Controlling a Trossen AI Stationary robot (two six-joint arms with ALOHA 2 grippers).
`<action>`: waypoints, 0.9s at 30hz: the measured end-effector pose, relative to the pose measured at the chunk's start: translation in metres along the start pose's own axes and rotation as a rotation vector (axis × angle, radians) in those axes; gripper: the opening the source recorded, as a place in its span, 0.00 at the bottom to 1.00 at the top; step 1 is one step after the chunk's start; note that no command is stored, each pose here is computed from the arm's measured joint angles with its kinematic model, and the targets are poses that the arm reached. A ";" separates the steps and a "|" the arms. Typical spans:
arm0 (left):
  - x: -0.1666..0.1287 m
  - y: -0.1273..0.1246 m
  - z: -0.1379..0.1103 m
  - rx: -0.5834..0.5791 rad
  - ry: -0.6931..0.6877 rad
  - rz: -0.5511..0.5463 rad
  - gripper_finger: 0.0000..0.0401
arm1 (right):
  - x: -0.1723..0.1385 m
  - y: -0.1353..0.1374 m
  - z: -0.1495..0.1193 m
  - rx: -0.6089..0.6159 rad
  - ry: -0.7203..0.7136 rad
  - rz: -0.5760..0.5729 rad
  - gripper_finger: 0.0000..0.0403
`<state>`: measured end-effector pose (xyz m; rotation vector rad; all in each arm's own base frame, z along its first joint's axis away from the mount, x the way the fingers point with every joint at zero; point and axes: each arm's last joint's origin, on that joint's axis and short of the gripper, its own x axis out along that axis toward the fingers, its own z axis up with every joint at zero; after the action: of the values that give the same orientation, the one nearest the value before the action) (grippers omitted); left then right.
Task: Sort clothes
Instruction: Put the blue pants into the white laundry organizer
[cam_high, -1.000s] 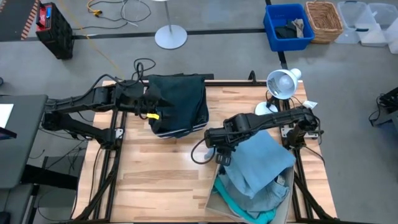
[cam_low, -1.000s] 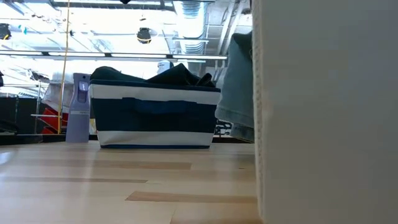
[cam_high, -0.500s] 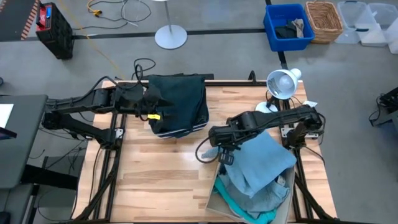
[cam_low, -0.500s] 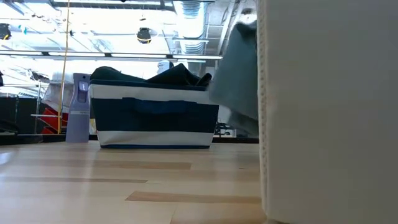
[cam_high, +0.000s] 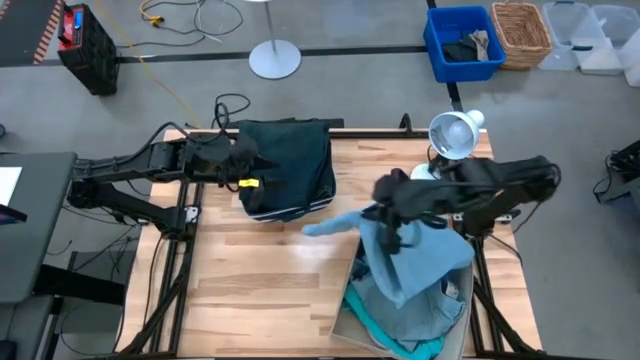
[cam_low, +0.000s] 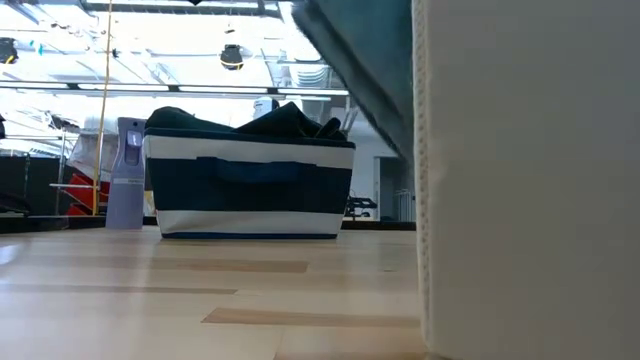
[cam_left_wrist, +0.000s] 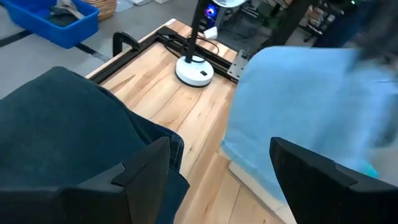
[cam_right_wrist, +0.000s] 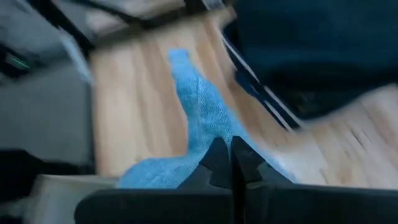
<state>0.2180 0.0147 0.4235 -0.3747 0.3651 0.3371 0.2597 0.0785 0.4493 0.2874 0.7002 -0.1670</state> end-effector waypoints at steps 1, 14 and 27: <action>0.000 0.000 0.000 -0.015 -0.003 0.008 0.68 | -0.010 0.003 0.000 0.001 -0.044 0.030 0.00; 0.000 0.001 0.000 -0.081 -0.014 0.028 0.68 | -0.087 0.060 -0.053 -0.097 -0.021 0.405 0.00; 0.001 0.003 0.009 -0.123 -0.093 0.034 0.68 | -0.041 0.119 -0.137 0.077 0.441 0.090 0.01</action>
<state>0.2198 0.0213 0.4300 -0.4720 0.2604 0.4102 0.1752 0.2363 0.4007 0.4350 1.1171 -0.0433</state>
